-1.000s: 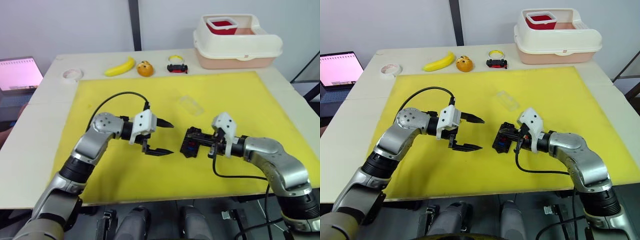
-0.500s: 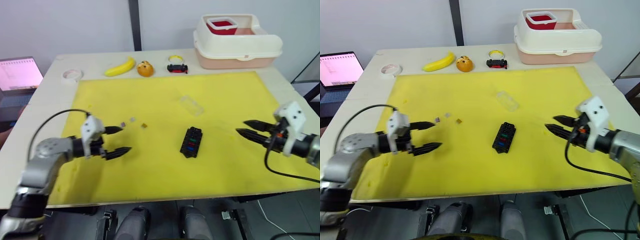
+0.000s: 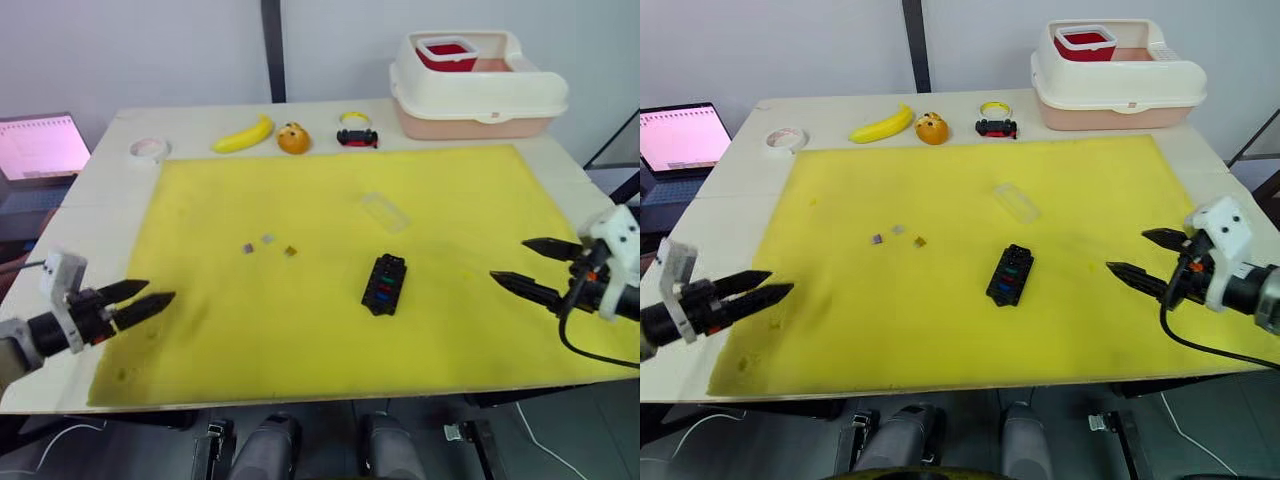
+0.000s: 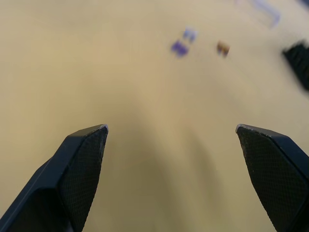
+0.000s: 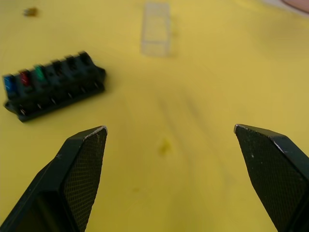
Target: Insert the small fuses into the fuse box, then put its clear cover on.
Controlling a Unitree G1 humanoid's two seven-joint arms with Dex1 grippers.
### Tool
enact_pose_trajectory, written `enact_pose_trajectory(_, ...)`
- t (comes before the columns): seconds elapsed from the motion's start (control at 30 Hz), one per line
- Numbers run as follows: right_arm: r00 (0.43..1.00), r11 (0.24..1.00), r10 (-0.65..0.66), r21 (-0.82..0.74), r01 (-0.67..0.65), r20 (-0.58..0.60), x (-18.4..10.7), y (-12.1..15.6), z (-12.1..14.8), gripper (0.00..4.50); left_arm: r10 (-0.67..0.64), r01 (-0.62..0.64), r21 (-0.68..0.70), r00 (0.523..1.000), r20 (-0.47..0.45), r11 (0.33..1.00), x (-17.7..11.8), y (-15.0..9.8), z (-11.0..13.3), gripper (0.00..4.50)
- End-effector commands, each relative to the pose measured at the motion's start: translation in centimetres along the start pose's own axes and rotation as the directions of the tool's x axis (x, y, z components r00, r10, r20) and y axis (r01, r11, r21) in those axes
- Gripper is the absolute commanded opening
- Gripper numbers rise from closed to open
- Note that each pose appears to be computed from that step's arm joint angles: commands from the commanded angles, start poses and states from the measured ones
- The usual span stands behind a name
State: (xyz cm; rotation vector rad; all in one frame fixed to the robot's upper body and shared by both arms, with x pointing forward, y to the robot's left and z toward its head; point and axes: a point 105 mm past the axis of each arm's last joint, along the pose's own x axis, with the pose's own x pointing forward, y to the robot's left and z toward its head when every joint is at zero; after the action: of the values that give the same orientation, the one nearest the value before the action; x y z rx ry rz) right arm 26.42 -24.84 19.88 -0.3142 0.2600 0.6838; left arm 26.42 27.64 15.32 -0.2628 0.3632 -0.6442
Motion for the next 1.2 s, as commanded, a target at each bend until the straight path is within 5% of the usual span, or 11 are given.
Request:
enact_pose_trajectory(0.03,0.979,0.98,0.193,-0.062,-0.189,0.071,1.9,3.9,3.0,4.47,-0.067,0.053,-0.156,0.994,-0.083,0.986,1.7,-0.3,0.3,4.5)
enact_pose_trajectory(0.13,0.936,0.94,0.336,-0.095,-0.327,0.105,3.4,6.9,4.6,4.47,-0.135,0.1,-0.225,0.98,-0.148,0.969,3.8,-0.8,0.4,4.5)
enact_pose_trajectory(0.37,0.86,0.883,0.469,-0.135,-0.45,0.202,7.0,10.7,6.8,4.47,-0.196,0.128,-0.479,0.976,-0.093,0.868,8.2,-0.5,2.2,4.5)
enact_pose_trajectory(0.6,0.849,0.885,0.466,-0.145,-0.443,0.25,10.2,11.9,7.3,4.47,-0.171,0.063,-0.587,0.976,-0.131,0.807,10.1,0.5,1.5,4.5)
enact_pose_trajectory(1.2,0.851,0.882,0.47,-0.162,-0.443,0.233,11.5,12.3,7.3,4.47,-0.231,0.129,-0.65,0.97,-0.074,0.749,12.8,-0.6,0.1,4.5)
